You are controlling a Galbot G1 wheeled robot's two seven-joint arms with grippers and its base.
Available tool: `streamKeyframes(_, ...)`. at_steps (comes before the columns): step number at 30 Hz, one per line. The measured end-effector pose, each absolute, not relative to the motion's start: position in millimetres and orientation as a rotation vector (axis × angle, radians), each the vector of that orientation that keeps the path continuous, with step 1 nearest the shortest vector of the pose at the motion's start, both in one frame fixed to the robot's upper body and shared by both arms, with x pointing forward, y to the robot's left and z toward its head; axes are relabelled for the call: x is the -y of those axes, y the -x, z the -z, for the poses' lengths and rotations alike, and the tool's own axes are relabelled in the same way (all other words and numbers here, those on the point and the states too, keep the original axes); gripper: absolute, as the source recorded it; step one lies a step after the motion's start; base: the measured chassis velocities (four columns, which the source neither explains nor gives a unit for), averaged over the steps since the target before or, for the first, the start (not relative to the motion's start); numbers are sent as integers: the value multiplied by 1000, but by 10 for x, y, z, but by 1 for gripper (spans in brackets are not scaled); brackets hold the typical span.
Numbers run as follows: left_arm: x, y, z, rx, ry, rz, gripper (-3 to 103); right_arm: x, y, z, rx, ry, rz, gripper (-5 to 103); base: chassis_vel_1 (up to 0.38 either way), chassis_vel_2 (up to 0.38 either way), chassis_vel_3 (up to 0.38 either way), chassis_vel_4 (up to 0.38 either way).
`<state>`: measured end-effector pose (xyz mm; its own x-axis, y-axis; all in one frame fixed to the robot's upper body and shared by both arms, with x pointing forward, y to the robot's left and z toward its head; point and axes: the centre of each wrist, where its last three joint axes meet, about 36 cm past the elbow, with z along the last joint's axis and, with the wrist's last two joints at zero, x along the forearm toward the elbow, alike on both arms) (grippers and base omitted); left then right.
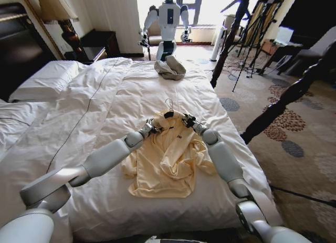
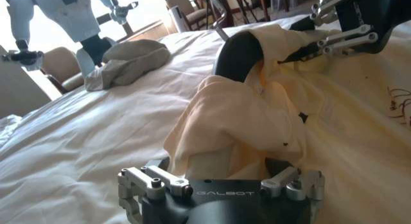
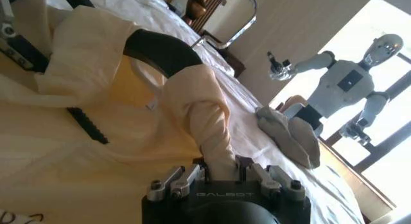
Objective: Pick up the clothes from the bed and hang them on the clothes hanger.
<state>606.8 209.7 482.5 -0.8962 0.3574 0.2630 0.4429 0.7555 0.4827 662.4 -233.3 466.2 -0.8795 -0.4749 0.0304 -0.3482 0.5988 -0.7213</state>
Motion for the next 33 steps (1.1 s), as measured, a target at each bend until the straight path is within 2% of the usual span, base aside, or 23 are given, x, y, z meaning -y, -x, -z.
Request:
streamKeyframes(7,-2158,-6043,-5048,2824,634,833,100,2309,-6608,-4712,-2636,664,1155,22,0,0,0,0)
streamKeyframes(15,-2448,-5908,-4906,2766,655,960,100,2318,-6601,-4681,-2632,664,1166,19,0,0,0,0)
streamKeyframes(27,-2550,-5908,-5091,2794,640,989,100,2273,-6531,-4634,-2601,698,1182,18,0,0,0,0)
streamKeyframes(33,-2669,-5871,-5231,2764,658,1103,100,2260,-6561,-4675,-2591,699,1180,18,0,0,0,0)
